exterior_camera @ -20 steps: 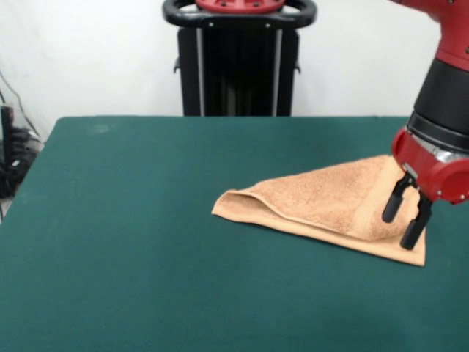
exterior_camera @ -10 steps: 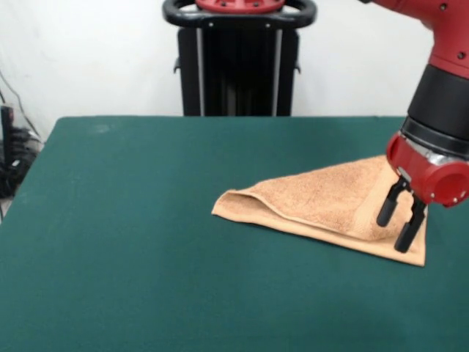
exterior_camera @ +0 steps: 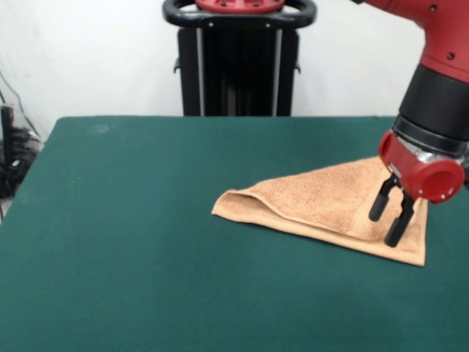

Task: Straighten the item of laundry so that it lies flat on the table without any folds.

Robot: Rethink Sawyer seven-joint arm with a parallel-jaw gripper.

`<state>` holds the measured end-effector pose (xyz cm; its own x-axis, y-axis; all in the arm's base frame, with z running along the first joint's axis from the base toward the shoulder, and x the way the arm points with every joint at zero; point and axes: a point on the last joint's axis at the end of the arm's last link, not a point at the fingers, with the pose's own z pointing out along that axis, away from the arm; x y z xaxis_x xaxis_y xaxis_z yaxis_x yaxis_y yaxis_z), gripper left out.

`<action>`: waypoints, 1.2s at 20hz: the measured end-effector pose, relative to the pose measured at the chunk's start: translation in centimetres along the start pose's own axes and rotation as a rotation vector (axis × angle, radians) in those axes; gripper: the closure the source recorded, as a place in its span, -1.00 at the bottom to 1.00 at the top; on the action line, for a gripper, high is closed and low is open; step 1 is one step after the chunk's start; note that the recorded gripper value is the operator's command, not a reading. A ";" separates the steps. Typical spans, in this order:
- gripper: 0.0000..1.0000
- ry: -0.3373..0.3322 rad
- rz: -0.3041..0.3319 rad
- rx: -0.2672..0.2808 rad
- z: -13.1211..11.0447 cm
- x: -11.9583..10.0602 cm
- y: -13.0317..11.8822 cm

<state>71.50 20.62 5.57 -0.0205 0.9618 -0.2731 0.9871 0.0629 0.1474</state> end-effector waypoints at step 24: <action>-1.00 0.000 0.031 0.008 0.3 0.6 -2.5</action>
<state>69.07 20.98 4.71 0.0105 0.9633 -0.2683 0.9885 0.0306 0.1484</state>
